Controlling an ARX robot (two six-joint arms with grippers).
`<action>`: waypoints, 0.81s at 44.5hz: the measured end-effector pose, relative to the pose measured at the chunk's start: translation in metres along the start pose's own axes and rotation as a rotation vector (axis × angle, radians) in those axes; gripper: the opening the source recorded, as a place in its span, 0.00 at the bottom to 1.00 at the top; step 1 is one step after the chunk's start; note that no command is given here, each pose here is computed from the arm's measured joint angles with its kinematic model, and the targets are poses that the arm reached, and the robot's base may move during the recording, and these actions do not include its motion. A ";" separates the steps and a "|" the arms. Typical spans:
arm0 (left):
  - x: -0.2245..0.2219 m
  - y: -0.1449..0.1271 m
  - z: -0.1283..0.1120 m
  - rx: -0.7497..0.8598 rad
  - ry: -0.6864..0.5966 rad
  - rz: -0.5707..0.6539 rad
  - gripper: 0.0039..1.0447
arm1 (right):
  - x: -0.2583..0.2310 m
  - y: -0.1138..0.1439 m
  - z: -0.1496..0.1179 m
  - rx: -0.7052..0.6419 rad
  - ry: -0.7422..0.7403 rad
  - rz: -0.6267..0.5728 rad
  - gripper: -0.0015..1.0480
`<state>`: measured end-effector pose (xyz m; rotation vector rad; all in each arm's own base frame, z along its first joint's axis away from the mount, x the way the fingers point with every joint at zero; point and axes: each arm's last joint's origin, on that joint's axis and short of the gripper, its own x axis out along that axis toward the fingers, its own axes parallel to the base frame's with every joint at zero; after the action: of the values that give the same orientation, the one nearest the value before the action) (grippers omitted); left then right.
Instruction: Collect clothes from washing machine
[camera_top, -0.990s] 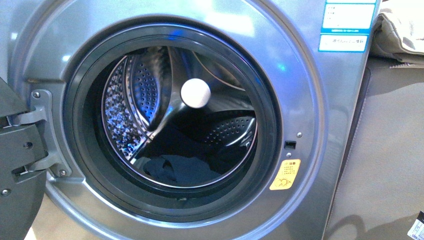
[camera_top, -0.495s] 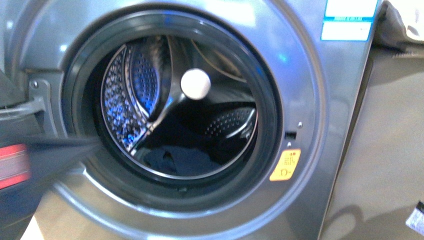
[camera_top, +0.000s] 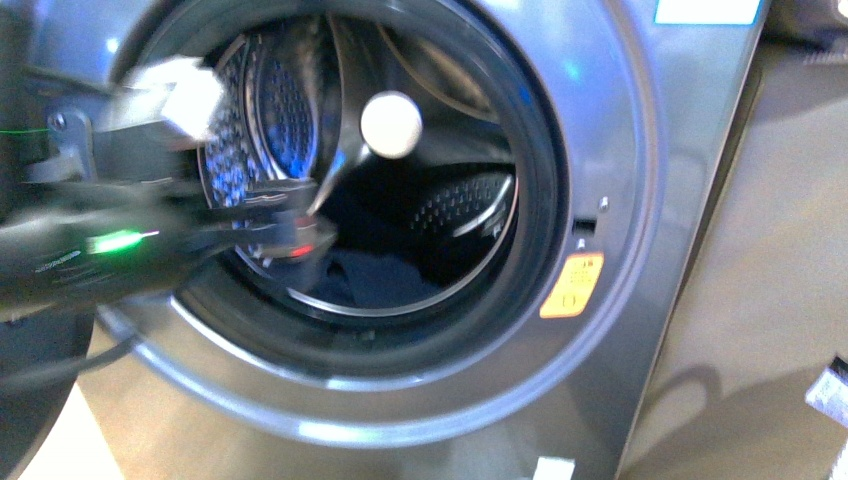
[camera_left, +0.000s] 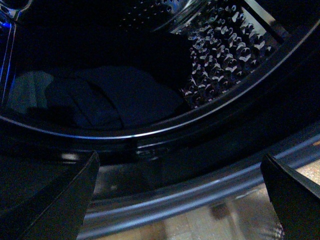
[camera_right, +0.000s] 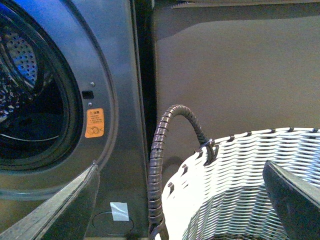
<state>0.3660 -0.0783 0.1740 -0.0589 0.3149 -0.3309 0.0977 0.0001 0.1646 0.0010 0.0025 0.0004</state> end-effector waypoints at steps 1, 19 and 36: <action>0.007 0.001 0.001 0.001 0.005 0.006 0.94 | 0.000 0.000 0.000 0.000 0.000 0.000 0.93; 0.114 0.025 0.015 0.032 0.061 0.107 0.94 | 0.000 0.000 0.000 0.000 0.000 0.000 0.93; 0.180 0.038 0.020 0.117 0.123 0.176 0.94 | 0.000 0.000 0.000 0.000 0.000 0.000 0.93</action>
<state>0.5455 -0.1011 0.1358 0.1040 0.4195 -0.1782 0.0977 0.0001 0.1646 0.0010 0.0025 0.0008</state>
